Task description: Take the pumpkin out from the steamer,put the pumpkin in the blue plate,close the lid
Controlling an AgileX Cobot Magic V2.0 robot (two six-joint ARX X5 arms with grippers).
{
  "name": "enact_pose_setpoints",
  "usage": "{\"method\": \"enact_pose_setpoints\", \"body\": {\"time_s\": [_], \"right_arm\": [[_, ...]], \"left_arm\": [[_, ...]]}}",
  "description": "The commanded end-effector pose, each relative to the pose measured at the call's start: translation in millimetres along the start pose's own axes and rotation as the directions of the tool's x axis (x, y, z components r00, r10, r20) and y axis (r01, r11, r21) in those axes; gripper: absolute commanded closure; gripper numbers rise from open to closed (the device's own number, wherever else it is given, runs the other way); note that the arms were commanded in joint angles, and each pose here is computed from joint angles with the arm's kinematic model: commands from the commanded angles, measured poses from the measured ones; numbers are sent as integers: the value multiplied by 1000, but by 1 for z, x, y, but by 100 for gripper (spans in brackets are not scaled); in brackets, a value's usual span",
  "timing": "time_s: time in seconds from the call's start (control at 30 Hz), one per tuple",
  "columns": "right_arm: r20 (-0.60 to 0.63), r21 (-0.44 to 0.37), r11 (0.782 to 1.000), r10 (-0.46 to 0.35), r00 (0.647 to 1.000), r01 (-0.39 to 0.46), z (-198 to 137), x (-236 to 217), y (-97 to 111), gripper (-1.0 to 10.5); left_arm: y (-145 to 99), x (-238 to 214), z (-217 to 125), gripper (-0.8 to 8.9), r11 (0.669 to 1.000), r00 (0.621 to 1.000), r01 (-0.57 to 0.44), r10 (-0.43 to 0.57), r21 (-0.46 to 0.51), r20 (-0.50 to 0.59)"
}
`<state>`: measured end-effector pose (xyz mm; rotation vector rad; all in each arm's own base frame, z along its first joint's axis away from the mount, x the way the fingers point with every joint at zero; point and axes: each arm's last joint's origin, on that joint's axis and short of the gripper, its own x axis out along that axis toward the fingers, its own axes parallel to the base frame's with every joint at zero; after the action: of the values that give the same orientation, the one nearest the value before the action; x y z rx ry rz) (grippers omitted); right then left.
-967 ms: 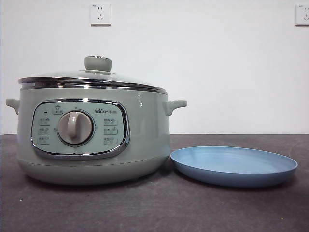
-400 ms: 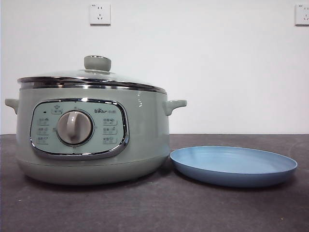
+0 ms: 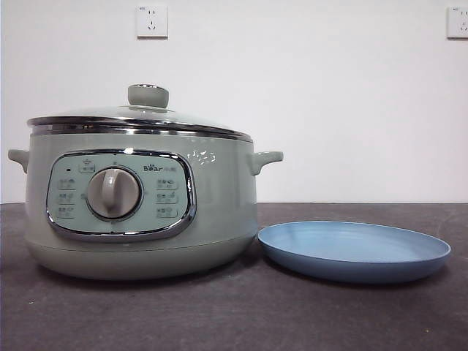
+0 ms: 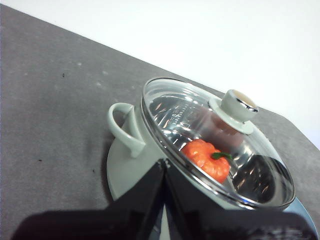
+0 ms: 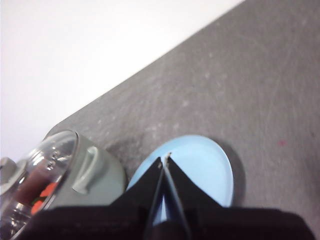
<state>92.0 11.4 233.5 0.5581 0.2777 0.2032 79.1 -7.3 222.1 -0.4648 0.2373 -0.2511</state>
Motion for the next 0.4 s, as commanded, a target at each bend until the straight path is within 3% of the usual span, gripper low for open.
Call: {"method": "enact_pose_setpoints", "body": {"time_s": [0.03,0.23,0.4], "right_arm": [[12,-70,997,10,1000,-9,17,-1,11,963],[-5,-186,982,1,1000,-2,52,0,32,963],[-70,-303,953,-38,997,15,82,4,49,963]], "left_arm": [[-4,1,11,821,1000,1000,-4,5,30,-7],[-18,7,43,821,990,998,-15,25,143,-64],[-31,13,73,821,974,992,15,13,225,-126]]}}
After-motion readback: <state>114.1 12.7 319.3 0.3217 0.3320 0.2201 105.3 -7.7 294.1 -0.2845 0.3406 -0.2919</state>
